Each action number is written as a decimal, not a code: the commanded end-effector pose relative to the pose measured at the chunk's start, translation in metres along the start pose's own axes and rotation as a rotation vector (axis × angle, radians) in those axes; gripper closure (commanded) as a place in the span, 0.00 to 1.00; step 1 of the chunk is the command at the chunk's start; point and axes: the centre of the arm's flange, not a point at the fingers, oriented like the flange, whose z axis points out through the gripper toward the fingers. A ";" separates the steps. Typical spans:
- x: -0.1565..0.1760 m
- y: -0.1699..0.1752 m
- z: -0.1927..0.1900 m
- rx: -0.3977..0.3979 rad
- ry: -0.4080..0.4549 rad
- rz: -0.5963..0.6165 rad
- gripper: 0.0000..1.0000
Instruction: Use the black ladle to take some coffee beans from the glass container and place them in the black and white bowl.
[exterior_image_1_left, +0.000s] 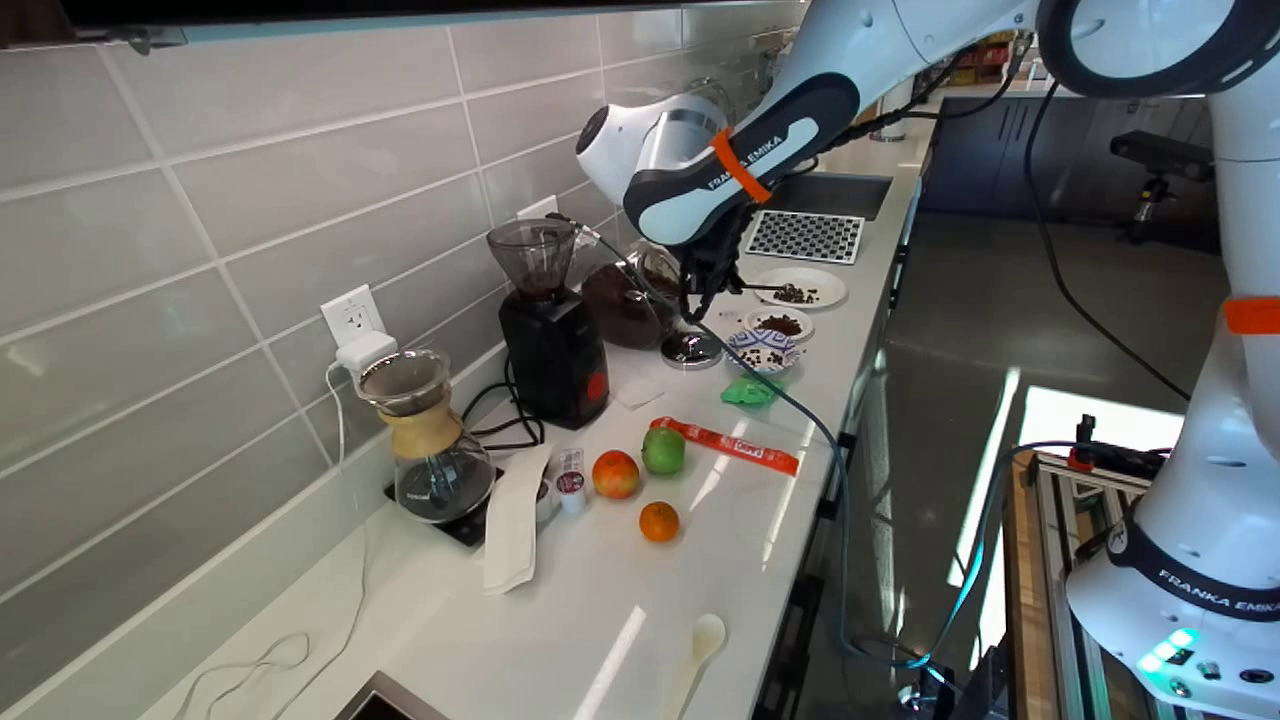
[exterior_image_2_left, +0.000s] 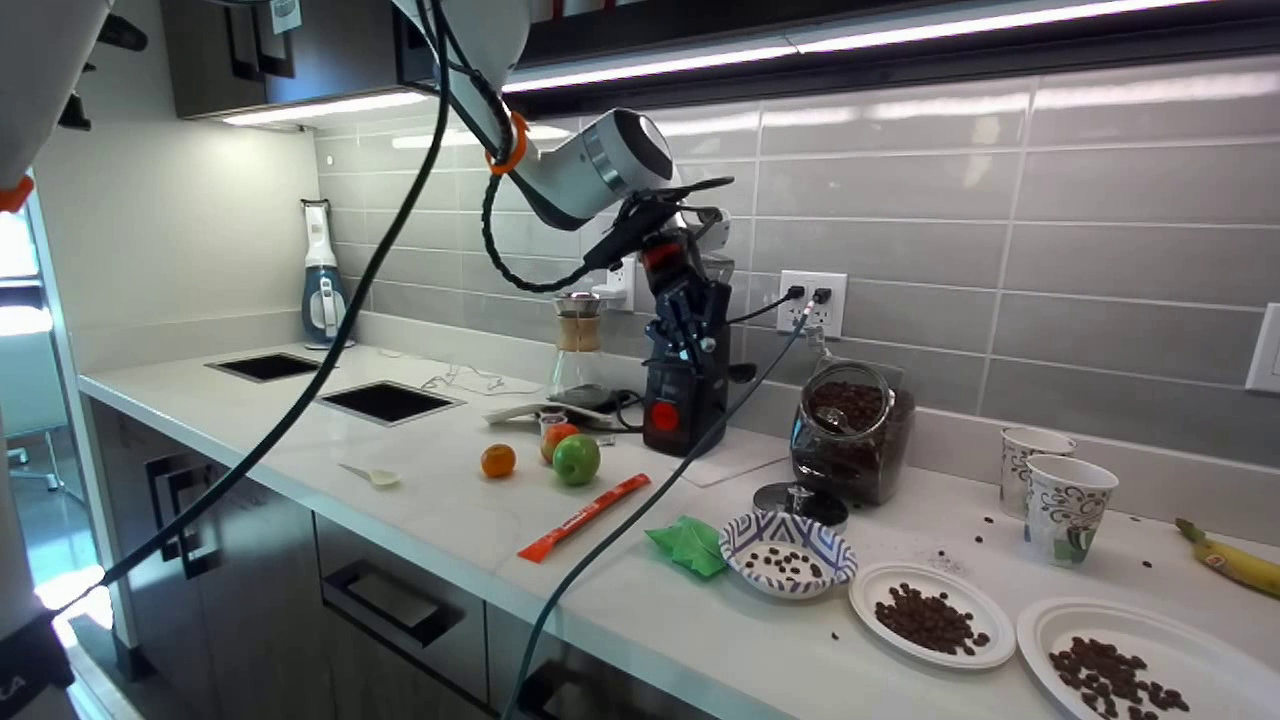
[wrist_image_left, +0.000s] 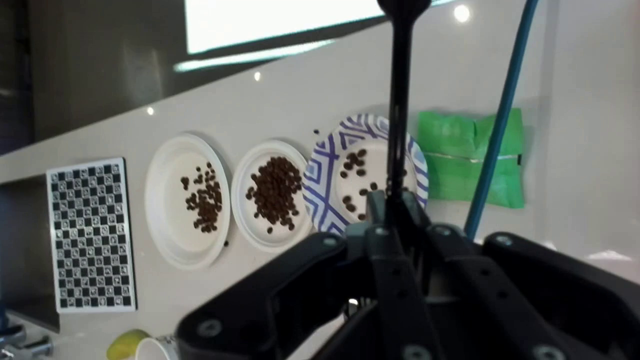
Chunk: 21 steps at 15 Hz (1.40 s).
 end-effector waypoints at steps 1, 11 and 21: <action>-0.028 -0.011 0.008 0.070 0.168 -0.023 0.98; -0.006 -0.015 0.012 0.338 0.320 -0.093 0.98; 0.045 -0.014 0.004 0.484 0.235 -0.082 0.98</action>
